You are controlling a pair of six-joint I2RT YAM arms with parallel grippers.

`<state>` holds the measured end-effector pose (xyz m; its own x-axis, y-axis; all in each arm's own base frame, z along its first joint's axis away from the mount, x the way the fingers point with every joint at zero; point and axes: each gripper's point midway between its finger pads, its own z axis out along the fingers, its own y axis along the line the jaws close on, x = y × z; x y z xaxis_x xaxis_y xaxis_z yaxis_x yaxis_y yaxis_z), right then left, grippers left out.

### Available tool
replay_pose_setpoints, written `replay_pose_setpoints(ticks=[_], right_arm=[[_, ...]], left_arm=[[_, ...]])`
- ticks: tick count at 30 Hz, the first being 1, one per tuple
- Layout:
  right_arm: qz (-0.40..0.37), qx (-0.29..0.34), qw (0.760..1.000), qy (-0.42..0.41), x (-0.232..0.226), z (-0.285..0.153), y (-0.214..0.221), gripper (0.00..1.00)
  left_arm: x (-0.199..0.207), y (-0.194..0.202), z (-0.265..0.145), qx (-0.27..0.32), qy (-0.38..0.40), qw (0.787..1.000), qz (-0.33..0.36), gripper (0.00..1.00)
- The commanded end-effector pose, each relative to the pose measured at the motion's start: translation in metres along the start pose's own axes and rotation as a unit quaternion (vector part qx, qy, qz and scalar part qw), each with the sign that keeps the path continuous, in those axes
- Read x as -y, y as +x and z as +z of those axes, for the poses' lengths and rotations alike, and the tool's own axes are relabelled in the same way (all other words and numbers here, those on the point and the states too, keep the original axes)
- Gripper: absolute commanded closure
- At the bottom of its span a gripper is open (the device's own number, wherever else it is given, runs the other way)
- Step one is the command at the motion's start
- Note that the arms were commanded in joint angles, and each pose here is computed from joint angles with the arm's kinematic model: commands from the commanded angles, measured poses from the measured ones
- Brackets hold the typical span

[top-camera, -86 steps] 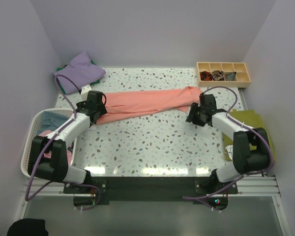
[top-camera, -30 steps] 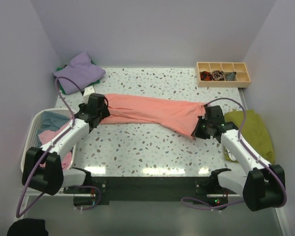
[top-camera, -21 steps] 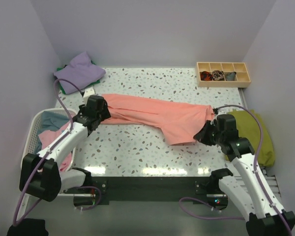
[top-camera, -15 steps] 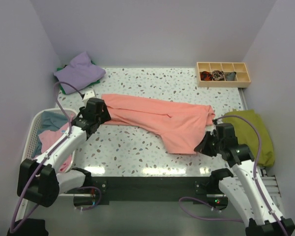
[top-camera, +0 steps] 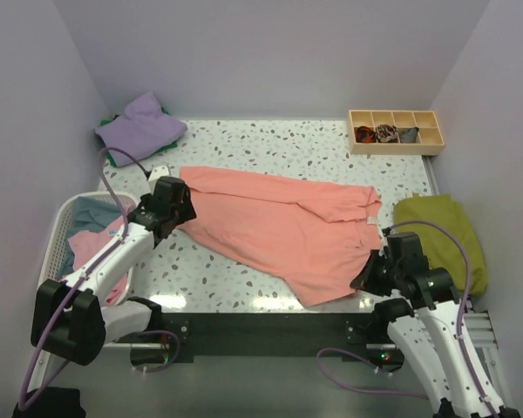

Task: Fold and stack the t-shirts
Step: Fold the flattened tshirt in 1/3 of the way

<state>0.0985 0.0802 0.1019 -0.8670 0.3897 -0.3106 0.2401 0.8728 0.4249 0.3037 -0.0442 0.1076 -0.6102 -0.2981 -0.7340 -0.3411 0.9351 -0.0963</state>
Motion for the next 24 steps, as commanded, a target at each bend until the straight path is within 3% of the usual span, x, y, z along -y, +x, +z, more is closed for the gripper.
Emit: replay_pose_setpoints(ticks=[1, 7, 14, 19, 24], right_arm=[[-0.018, 0.016, 1.0, -0.007, -0.012, -0.001, -0.02, 1.0], [-0.037, 0.018, 0.999, -0.021, -0.023, 0.009, -0.035, 1.0], [-0.051, 0.01, 0.998, -0.031, -0.03, 0.02, -0.043, 1.0], [-0.048, 0.009, 0.998, -0.036, -0.032, 0.02, -0.043, 1.0], [-0.038, 0.009, 0.998, -0.052, -0.038, 0.026, -0.044, 1.0]], left_arm=[[-0.009, 0.026, 0.005, -0.037, -0.02, 0.999, 0.004, 0.27], [-0.028, 0.054, 0.003, -0.067, -0.058, 0.996, -0.013, 0.29], [-0.017, 0.054, 0.021, -0.04, -0.045, 0.996, -0.063, 0.34], [-0.019, 0.037, 0.033, 0.013, -0.063, 0.994, -0.09, 0.37], [-0.015, 0.039, 0.048, 0.017, -0.068, 0.993, -0.09, 0.39]])
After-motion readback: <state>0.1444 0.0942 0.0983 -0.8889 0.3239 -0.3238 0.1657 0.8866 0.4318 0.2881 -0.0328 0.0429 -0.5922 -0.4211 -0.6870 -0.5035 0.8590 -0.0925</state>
